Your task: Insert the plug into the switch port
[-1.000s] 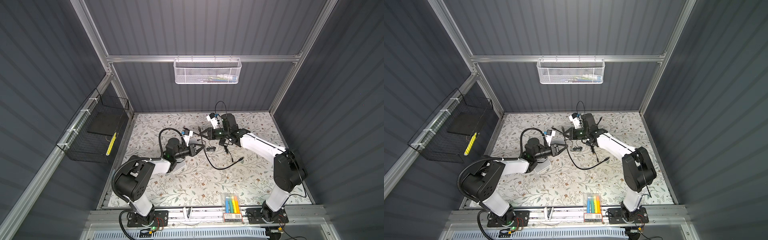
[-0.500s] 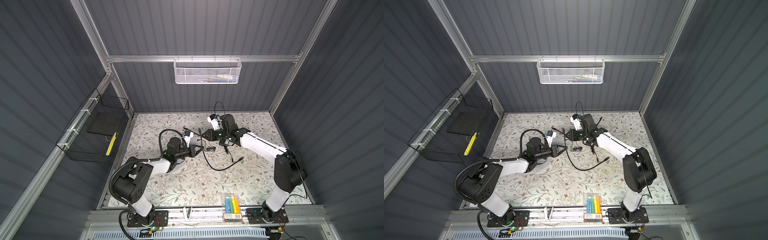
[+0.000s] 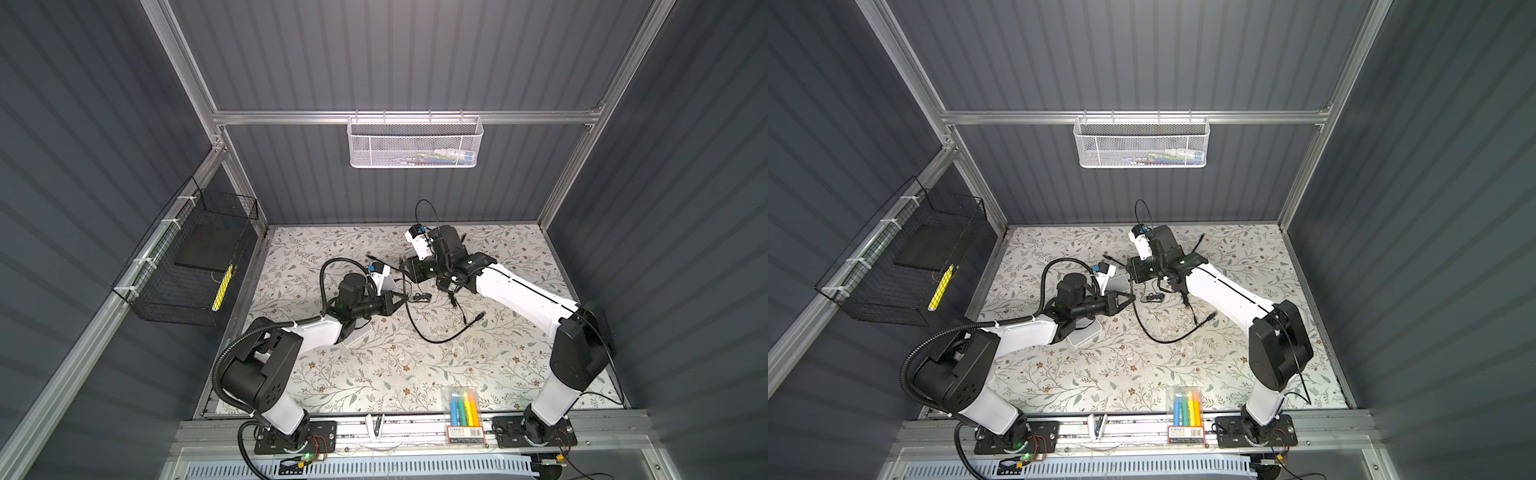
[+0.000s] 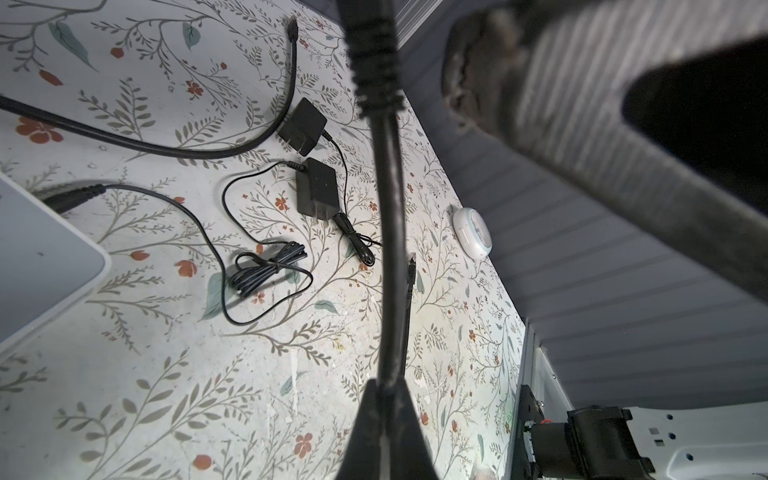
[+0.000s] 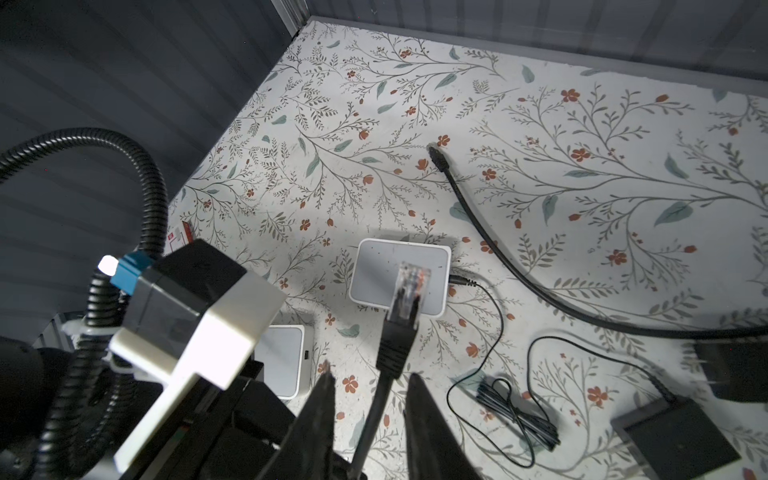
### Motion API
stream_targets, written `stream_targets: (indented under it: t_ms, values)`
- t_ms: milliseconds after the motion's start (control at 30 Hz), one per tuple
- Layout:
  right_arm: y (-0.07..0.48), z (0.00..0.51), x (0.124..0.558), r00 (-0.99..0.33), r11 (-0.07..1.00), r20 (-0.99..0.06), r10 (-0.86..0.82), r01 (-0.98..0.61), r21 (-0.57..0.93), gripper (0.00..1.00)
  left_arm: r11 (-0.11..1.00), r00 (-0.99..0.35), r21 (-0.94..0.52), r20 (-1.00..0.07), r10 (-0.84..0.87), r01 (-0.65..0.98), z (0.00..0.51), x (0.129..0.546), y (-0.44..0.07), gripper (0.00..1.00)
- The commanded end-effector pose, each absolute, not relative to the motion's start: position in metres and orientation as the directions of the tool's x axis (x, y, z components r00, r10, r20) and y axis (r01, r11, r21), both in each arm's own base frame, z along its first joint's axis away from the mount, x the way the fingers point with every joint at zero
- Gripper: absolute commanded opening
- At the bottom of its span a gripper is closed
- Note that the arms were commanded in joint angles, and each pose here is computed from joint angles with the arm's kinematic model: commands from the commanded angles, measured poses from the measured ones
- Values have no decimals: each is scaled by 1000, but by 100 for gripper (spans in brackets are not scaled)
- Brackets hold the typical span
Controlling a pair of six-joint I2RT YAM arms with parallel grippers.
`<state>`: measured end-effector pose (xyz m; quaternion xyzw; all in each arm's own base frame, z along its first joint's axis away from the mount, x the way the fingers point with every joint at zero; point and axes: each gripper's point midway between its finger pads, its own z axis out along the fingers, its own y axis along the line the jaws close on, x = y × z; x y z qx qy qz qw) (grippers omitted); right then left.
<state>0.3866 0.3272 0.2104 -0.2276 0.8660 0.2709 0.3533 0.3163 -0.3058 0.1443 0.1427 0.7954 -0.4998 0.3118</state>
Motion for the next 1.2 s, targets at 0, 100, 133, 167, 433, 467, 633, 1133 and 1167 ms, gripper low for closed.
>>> stream_targets:
  t_ms: [0, 100, 133, 167, 433, 467, 633, 1133, 1167]
  values:
    - [327, 207, 394, -644, 767, -733, -220, -578, 278, 31, 447, -727, -675, -682, -76, 587, 161, 315, -309, 0]
    - [328, 204, 396, -647, 776, -728, -227, -572, 266, 30, 443, -727, -675, -683, -73, 590, 162, 312, -309, 0]
    - [328, 204, 397, -645, 779, -729, -229, -571, 259, 30, 440, -726, -675, -683, -73, 592, 163, 311, -309, 0]
    - [327, 204, 398, -643, 783, -730, -231, -569, 254, 30, 439, -725, -674, -685, -71, 594, 164, 311, -309, 0]
    - [333, 204, 399, -643, 778, -729, -235, -574, 255, 29, 424, -725, -678, -686, -69, 601, 166, 311, -312, 0]
    - [334, 203, 399, -643, 779, -729, -235, -573, 254, 28, 422, -726, -679, -685, -69, 601, 165, 310, -313, 0]
    - [334, 204, 400, -641, 782, -731, -233, -571, 251, 21, 419, -727, -680, -683, -66, 601, 165, 309, -313, 0]
    - [315, 154, 386, -694, 803, -612, -380, -576, 155, 0, 584, -679, -621, -718, -155, 523, 174, 343, -247, 44]
    - [315, 149, 384, -699, 798, -599, -390, -582, 159, 0, 599, -676, -625, -714, -181, 500, 176, 351, -232, 44]
